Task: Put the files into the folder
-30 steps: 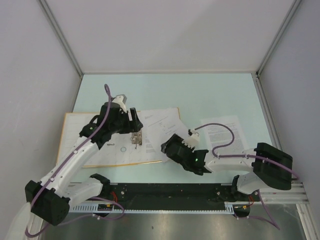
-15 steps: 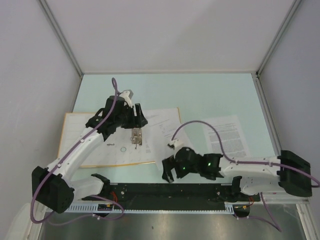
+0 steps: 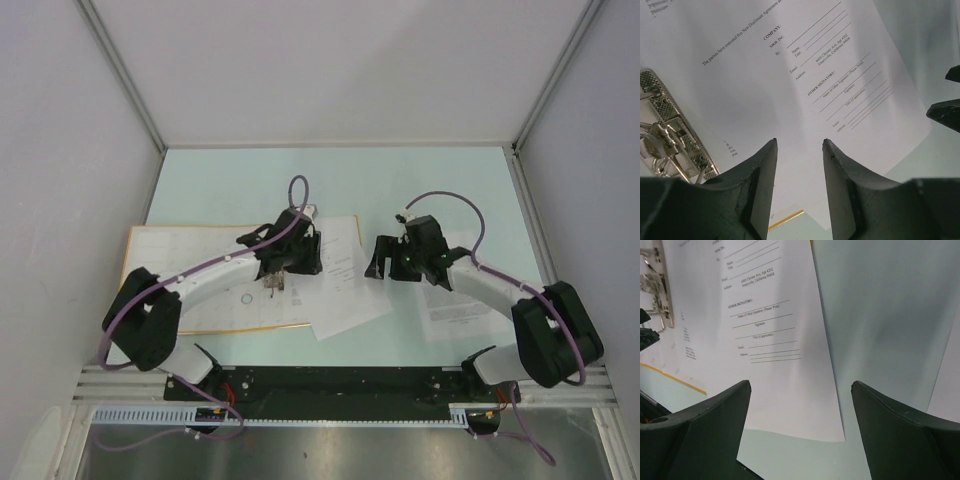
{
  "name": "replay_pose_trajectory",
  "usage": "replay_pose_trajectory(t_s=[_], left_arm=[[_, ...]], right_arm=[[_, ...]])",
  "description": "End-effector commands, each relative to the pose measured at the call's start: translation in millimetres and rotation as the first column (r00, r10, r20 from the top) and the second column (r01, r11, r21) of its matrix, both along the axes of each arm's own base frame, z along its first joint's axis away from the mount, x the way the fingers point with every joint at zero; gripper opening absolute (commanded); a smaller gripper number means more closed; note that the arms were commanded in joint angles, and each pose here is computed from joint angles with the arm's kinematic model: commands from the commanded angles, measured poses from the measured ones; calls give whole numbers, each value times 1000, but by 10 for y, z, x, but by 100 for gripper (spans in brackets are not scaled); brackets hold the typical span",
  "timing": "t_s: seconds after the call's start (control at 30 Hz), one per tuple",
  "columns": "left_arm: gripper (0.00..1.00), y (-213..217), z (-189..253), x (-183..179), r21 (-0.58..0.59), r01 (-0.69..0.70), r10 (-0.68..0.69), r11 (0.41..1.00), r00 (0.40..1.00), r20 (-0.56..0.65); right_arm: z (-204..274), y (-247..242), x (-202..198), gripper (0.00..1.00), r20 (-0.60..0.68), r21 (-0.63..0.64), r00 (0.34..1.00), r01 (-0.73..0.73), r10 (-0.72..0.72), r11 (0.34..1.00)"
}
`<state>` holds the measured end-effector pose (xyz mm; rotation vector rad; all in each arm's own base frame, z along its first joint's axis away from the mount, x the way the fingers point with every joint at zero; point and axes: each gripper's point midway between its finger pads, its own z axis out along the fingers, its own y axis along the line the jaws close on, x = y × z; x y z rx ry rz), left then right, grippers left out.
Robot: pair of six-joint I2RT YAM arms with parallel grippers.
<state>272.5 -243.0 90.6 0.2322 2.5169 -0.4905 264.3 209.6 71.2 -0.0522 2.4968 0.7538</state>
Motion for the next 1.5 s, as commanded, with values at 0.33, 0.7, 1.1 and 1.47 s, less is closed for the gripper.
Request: replay_pose_trajectory(t_s=[0.33, 0.7, 1.1, 1.47], left_arm=[[41, 28, -590, 7, 71, -103, 102, 992, 995, 13], [39, 62, -780, -94, 85, -104, 107, 991, 994, -26], [39, 114, -795, -133, 93, -106, 108, 990, 994, -17], [47, 94, -475, -51, 84, -95, 92, 992, 995, 34]], right_arm=[[-202, 329, 313, 88, 82, 0, 968, -239, 238, 971], [-317, 432, 211, 76, 36, 54, 954, -298, 296, 953], [93, 485, 204, 70, 35, 217, 965, -262, 261, 940], [-57, 511, 212, 13, -16, 217, 971, -228, 237, 949]])
